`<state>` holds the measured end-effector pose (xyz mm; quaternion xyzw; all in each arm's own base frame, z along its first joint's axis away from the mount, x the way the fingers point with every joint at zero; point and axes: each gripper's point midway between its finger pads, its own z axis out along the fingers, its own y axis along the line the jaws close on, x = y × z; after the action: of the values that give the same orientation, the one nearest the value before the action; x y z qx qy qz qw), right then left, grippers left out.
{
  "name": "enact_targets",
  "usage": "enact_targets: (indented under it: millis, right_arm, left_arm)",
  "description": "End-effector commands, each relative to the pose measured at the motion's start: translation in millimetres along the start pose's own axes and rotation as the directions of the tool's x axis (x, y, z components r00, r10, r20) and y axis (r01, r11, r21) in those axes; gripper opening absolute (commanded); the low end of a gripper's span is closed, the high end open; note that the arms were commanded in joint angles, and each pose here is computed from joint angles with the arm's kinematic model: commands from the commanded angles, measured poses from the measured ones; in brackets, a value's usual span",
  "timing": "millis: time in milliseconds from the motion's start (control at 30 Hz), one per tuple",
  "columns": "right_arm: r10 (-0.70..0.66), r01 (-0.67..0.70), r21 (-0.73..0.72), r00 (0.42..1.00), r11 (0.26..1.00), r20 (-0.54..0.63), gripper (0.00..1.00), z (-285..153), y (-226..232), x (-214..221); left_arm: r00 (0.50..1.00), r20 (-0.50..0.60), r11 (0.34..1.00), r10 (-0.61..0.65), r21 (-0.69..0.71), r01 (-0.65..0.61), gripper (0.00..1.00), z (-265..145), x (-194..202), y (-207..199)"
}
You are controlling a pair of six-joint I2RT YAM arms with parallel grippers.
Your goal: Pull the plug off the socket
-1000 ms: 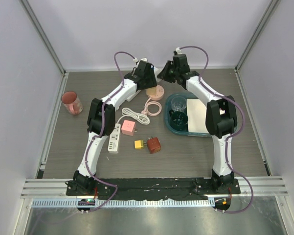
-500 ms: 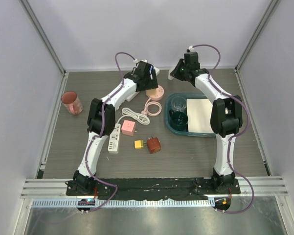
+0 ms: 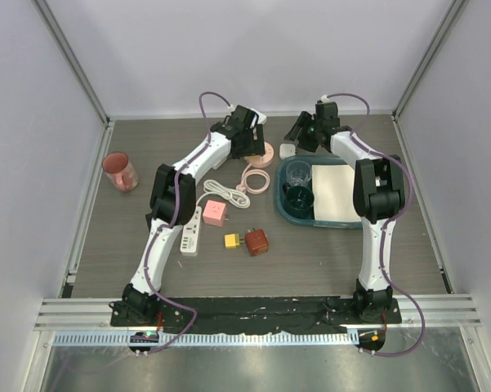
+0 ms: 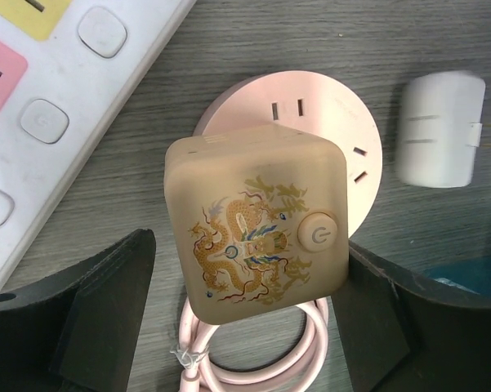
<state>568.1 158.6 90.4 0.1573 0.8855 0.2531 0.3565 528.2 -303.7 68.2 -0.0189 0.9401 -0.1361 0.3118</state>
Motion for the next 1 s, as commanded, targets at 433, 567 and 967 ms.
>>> enact_targets:
  millis: [433, 567, 967]
  right_arm:
    - [-0.059, 0.065, -0.046, 0.991, 0.997, 0.123, 0.7, -55.6, 26.0, -41.8]
    - [-0.051, 0.063, -0.08, 0.989, 0.995, 0.137, 0.7, -66.7, 35.8, -44.6]
    - [-0.065, 0.08, -0.083, 0.985, 0.993, 0.162, 0.7, -83.7, 40.2, -48.5]
  left_arm:
    - [0.993, 0.113, 1.0, 0.014, -0.006, -0.013, 0.84, -10.2, -39.2, -3.5]
    - [0.994, 0.113, 1.0, 0.01, -0.002, -0.01, 0.85, -4.6, -37.8, -5.1]
    - [0.989, 0.147, 1.0, 0.011, -0.011, -0.01, 0.43, 0.6, -46.0, -4.1]
